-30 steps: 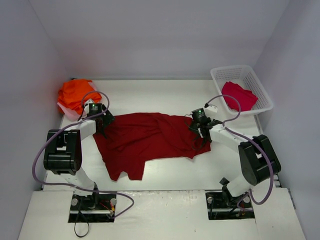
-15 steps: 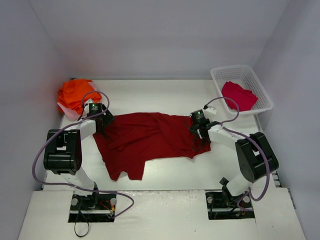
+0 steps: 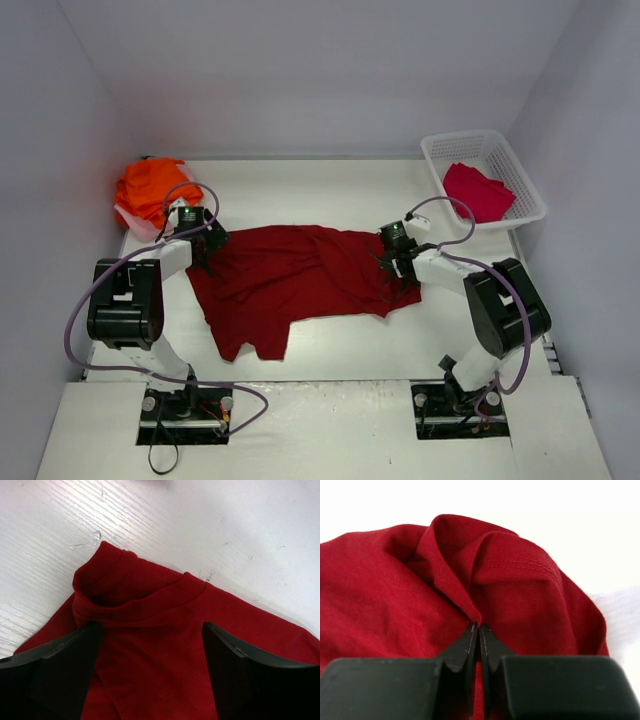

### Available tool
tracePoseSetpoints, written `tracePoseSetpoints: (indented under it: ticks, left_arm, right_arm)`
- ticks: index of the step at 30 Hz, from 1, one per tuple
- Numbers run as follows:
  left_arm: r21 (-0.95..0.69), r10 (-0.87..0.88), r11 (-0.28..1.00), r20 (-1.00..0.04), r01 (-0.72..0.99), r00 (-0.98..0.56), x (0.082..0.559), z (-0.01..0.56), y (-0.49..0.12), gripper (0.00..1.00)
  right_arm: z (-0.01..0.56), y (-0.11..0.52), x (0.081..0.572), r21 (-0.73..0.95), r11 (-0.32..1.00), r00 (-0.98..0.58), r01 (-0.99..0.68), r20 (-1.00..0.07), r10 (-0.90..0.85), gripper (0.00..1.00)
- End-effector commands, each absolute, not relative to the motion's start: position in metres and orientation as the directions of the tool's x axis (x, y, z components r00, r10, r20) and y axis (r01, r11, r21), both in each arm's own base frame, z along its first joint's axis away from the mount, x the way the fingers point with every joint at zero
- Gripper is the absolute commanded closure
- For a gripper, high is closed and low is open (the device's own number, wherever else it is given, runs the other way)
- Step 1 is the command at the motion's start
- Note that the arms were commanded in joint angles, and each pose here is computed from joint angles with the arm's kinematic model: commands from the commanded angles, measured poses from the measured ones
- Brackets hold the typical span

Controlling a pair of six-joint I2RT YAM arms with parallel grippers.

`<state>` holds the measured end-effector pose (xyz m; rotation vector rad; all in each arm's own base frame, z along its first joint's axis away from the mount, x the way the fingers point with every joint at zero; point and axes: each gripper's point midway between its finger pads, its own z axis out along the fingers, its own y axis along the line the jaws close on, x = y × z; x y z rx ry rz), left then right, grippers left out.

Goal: Fold and stack the t-shirts

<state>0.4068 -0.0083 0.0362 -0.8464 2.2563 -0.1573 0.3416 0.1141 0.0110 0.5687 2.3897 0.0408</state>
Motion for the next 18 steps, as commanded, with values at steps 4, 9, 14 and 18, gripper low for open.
tracePoseSetpoints:
  ticks: [4,9,14,18]
  left_arm:
    - [-0.297,-0.612,0.781,-0.537,-0.549,-0.581,0.384,0.025,-0.006,0.24]
    - [-0.293,-0.611,0.782,-0.536,-0.55,-0.583,0.383,0.024,-0.006,0.24]
    - [-0.292,-0.627,0.766,-0.533,-0.572,-0.568,0.38,0.022,0.006,0.24]
    - [-0.292,-0.628,0.765,-0.534,-0.574,-0.566,0.379,0.023,0.007,0.24]
  right_arm:
    - [0.028,0.108,0.361,0.179,0.897,-0.628,0.404,-0.659,0.415,1.0]
    - [0.04,0.094,0.373,0.16,0.886,-0.608,0.435,-0.673,0.42,1.0]
    - [0.053,0.073,0.388,0.153,0.874,-0.578,0.462,-0.695,0.427,1.0]
    - [0.059,0.05,0.4,0.137,0.863,-0.563,0.486,-0.707,0.429,1.0]
